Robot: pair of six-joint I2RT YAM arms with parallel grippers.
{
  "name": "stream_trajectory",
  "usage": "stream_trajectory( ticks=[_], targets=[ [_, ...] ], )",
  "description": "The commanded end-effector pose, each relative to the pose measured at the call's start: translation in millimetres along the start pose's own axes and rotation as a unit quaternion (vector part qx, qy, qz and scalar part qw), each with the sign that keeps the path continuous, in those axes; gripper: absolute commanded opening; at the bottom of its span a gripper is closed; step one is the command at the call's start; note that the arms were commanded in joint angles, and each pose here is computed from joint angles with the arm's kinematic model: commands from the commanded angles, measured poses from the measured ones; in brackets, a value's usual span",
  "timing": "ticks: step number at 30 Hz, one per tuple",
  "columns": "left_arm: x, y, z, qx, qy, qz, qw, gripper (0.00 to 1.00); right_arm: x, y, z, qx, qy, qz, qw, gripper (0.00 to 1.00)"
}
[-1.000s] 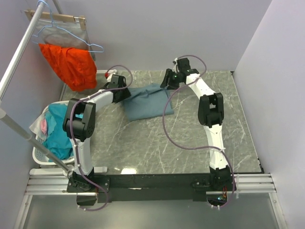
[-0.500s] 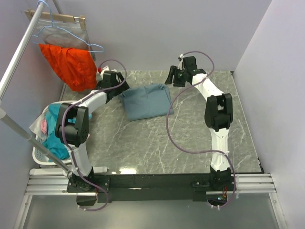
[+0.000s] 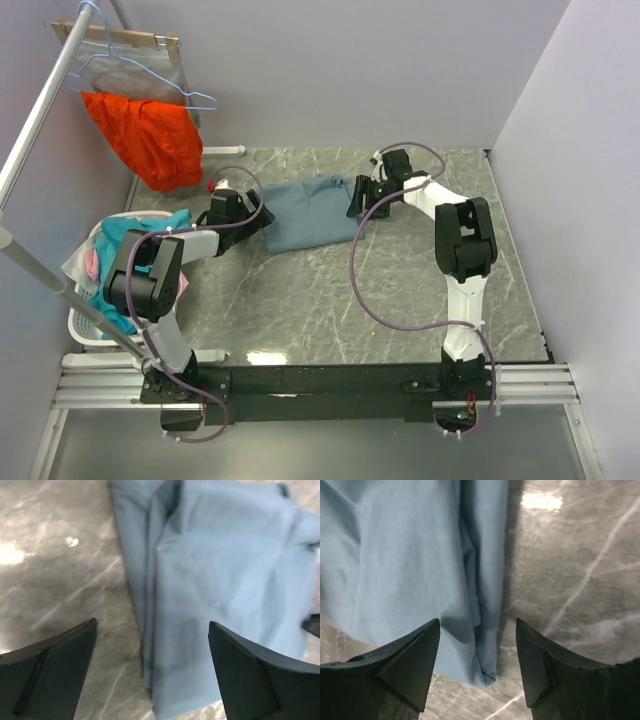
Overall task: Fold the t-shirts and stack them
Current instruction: Fold the long partially folded tshirt into a neat square, then smooth out wrinkles on the folded tshirt
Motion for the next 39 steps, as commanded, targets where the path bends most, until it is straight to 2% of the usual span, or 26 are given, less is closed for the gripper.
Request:
stream_trajectory(
  ticks=[1, 6, 8, 9, 11, 12, 13, 15, 16, 18, 20, 21, 23, 24, 26, 27, 28, 29, 30, 31, 33, 35, 38, 39],
  targets=[
    [-2, -23, 3, -0.075, -0.010, 0.007, 0.997, 0.99, -2, 17, 9, 0.045, 0.002, 0.011, 0.999, 0.69],
    [-18, -40, 1, -0.113, 0.012, 0.012, 0.993, 0.98, -20, 30, -3, 0.088, 0.032, -0.001, 0.996, 0.67],
    [-30, -49, 2, -0.124, 0.025, 0.005, 0.992, 0.95, -26, 34, -8, 0.095, 0.041, -0.008, 0.995, 0.58],
    [-35, -52, 2, -0.126, 0.031, 0.004, 0.992, 0.93, -34, 34, -10, 0.102, 0.051, -0.013, 0.993, 0.45],
    [-46, -59, 4, -0.129, 0.044, -0.002, 0.991, 0.82, -39, 39, -8, 0.115, 0.054, -0.021, 0.992, 0.29],
    [-50, -62, 6, -0.131, 0.049, -0.002, 0.990, 0.75, -50, 35, -9, 0.114, 0.066, -0.030, 0.991, 0.18],
    [-60, -63, 11, -0.129, 0.063, -0.006, 0.990, 0.62, -53, 38, -3, 0.115, 0.064, -0.029, 0.991, 0.14],
    [-68, -61, 17, -0.121, 0.071, -0.005, 0.990, 0.52, -77, 30, 1, 0.102, 0.078, -0.036, 0.991, 0.06],
    [-76, -59, 29, -0.120, 0.076, -0.004, 0.990, 0.45, -79, 35, 13, 0.101, 0.066, -0.033, 0.992, 0.05],
    [-86, -53, 42, -0.107, 0.087, 0.005, 0.990, 0.41, -110, 26, 19, 0.084, 0.080, -0.040, 0.992, 0.04],
    [-102, -45, 64, -0.092, 0.097, 0.003, 0.991, 0.39, -126, 37, 36, 0.083, 0.068, -0.030, 0.994, 0.04],
    [-107, -45, 72, -0.089, 0.100, 0.004, 0.991, 0.39, -148, 28, 40, 0.068, 0.080, -0.037, 0.994, 0.04],
    [-127, -42, 96, -0.081, 0.117, -0.006, 0.990, 0.40, -162, 35, 57, 0.059, 0.065, -0.033, 0.996, 0.07],
    [-131, -40, 103, -0.073, 0.118, -0.003, 0.990, 0.41, -185, 32, 58, 0.049, 0.081, -0.031, 0.995, 0.14],
    [-142, -40, 124, -0.081, 0.121, -0.004, 0.989, 0.47, -195, 33, 72, 0.029, 0.066, -0.037, 0.997, 0.33],
    [-147, -35, 130, -0.070, 0.127, 0.000, 0.989, 0.53, -203, 35, 80, 0.017, 0.052, -0.029, 0.998, 0.46],
    [-147, -36, 140, -0.076, 0.119, -0.003, 0.990, 0.73, -203, 31, 85, 0.001, 0.038, -0.025, 0.999, 0.51],
    [-145, -34, 144, -0.071, 0.113, -0.003, 0.991, 0.81, -206, 25, 91, -0.021, 0.030, -0.025, 0.999, 0.53],
    [-144, -28, 154, -0.056, 0.115, -0.007, 0.992, 0.88, -195, 20, 102, -0.041, -0.014, -0.020, 0.999, 0.60],
    [-138, -21, 156, -0.034, 0.098, -0.011, 0.995, 0.94, -193, 17, 109, -0.052, -0.030, -0.019, 0.998, 0.64],
    [-122, -17, 164, -0.012, 0.072, -0.016, 0.997, 0.99, -172, 17, 125, -0.071, -0.088, -0.004, 0.994, 0.69],
    [-105, -12, 164, 0.016, 0.034, -0.030, 0.999, 0.99, -155, 24, 133, -0.066, -0.121, 0.009, 0.990, 0.70],
    [-76, -17, 161, 0.035, -0.014, -0.051, 0.998, 0.99, -129, 37, 136, -0.058, -0.148, 0.033, 0.987, 0.71],
    [-68, -23, 155, 0.039, -0.020, -0.057, 0.997, 0.99, -126, 34, 127, -0.066, -0.137, 0.046, 0.987, 0.71]
  ],
)
Point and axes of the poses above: each gripper's point midway between its finger pads, its own z axis back along the fingers, its own y axis along the line the jaws close on, x = y × z, the point moved 2 cm from there along z, back along the fingers, and after that the axes turned 10 degrees about -z, right-handed, at the moved point
